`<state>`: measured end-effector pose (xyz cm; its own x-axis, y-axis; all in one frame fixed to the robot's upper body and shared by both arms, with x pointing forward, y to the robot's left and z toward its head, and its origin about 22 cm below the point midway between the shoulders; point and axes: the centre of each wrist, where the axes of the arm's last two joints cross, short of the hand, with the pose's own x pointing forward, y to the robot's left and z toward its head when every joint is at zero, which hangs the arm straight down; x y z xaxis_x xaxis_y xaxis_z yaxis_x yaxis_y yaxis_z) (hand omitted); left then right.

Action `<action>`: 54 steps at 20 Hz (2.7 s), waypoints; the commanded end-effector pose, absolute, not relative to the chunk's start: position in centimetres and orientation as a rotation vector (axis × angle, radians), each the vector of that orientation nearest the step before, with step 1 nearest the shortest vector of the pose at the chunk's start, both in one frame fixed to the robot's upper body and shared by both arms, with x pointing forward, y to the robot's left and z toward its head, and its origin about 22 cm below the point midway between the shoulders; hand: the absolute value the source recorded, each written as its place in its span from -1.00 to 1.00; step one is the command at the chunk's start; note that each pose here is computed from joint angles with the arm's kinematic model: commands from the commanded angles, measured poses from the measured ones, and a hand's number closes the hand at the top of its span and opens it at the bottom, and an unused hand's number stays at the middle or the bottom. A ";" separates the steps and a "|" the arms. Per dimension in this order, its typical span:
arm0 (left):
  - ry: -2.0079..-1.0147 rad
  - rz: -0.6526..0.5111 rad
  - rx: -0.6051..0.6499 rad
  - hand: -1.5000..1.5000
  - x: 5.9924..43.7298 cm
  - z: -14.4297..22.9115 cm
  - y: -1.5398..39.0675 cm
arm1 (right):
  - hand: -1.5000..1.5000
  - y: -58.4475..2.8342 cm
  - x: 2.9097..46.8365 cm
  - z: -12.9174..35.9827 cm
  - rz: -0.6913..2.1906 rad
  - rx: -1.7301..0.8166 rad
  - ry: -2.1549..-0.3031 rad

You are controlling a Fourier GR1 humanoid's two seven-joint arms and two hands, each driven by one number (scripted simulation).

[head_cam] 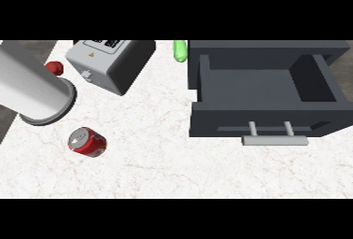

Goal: Pick up the can, place it into the drawer and close the drawer

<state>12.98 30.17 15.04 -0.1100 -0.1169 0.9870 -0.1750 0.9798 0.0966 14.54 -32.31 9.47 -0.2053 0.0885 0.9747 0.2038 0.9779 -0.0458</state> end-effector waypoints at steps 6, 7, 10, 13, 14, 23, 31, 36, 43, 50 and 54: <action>-1.636 0.228 0.100 -1.00 12.5 15.7 30.3 | -1.00 -33.9 12.3 8.2 -0.101 -0.210 -1.774; -1.648 0.240 0.099 -1.00 14.6 14.5 31.1 | -1.00 -33.2 12.1 8.1 -0.076 -0.198 -1.762; -1.610 0.261 0.055 -1.00 14.4 14.6 30.6 | -1.00 -34.8 11.9 10.2 -0.070 -0.194 -1.790; -1.595 0.304 0.021 -1.00 14.9 13.8 31.0 | -1.00 -36.6 10.1 10.7 -0.087 -0.203 -1.794; -1.589 0.289 0.005 -1.00 14.7 13.1 30.6 | -1.00 -35.8 10.2 8.7 -0.105 -0.210 -1.765; -1.537 0.330 0.022 -1.00 19.2 9.8 29.9 | -1.00 -36.4 10.3 8.8 -0.109 -0.202 -1.781; -1.514 0.304 0.029 -1.00 21.2 5.6 29.8 | -1.00 -38.5 7.9 9.5 -0.105 -0.203 -1.777; -1.504 0.319 0.089 -1.00 21.4 4.5 29.3 | -1.00 -35.8 7.1 8.6 -0.095 -0.184 -1.786; -1.481 0.346 0.144 -1.00 21.1 0.1 30.8 | -1.00 -38.0 6.6 10.6 -0.065 -0.190 -1.769; -1.460 0.383 0.194 -1.00 22.3 -2.6 32.6 | -1.00 -37.8 9.0 11.1 -0.110 -0.211 -1.773; -1.432 0.370 0.217 -1.00 19.8 -5.0 35.1 | -1.00 -38.4 7.3 9.5 -0.097 -0.205 -1.771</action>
